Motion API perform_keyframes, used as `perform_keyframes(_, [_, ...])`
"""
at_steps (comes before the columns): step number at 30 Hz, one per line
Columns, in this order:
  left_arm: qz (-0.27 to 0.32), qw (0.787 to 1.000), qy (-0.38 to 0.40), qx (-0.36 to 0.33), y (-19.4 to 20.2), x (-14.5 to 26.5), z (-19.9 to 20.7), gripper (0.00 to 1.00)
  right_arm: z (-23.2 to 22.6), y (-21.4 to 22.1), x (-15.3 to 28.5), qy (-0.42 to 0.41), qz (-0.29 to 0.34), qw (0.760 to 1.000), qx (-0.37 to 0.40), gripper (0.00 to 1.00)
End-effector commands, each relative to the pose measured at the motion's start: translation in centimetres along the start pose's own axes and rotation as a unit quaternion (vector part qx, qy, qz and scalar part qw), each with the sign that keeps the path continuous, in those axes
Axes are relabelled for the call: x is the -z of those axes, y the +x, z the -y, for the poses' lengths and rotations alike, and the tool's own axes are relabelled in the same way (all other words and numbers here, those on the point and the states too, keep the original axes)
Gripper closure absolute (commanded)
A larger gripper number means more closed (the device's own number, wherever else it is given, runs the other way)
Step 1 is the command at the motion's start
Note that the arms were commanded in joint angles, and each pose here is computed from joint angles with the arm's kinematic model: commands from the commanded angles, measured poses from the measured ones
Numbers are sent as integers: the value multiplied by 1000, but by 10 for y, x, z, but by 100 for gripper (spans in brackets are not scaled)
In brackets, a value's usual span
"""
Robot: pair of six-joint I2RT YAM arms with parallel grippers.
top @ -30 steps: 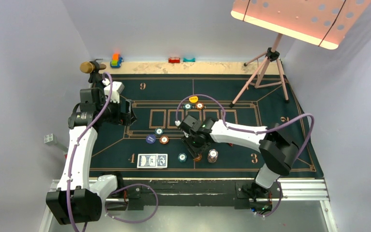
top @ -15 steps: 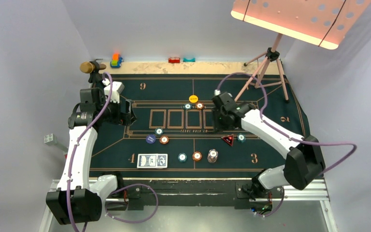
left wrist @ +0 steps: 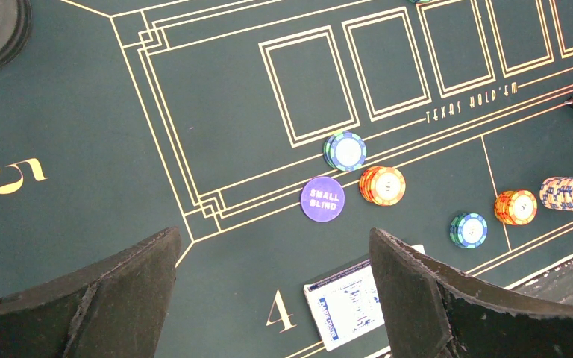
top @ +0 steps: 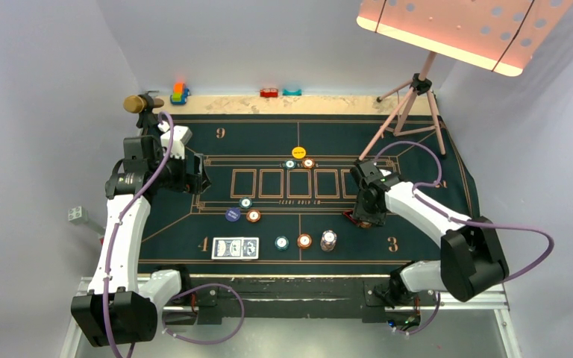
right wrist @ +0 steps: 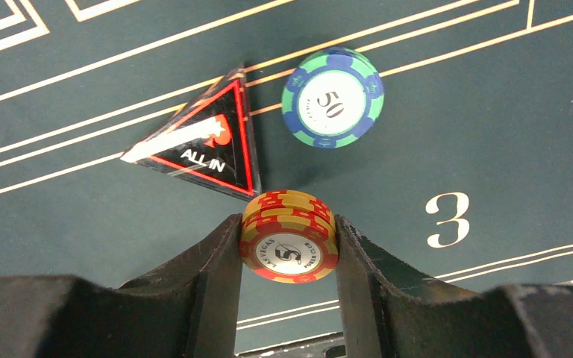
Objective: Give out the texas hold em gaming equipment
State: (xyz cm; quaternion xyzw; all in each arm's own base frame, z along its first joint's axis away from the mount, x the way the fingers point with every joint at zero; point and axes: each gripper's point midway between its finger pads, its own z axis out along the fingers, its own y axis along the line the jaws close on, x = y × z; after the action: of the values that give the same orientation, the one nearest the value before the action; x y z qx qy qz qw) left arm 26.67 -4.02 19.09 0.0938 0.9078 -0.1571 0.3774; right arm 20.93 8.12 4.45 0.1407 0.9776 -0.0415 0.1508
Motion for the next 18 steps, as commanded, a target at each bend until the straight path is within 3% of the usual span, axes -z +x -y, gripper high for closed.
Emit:
perform_keyframes(1, [17,1000,1,-10,-7,3,-1,0,4,-4,-2,8,25,998,-50,84])
perform_keyframes(14, [17,1000,-1,-10,-7,3,-1,0,8,18,-17,11,1,996,-93,79])
perform_keyframes(18, [15,1000,0,-9,-7,2,-1,0,9,19,-17,13,0,995,-97,71])
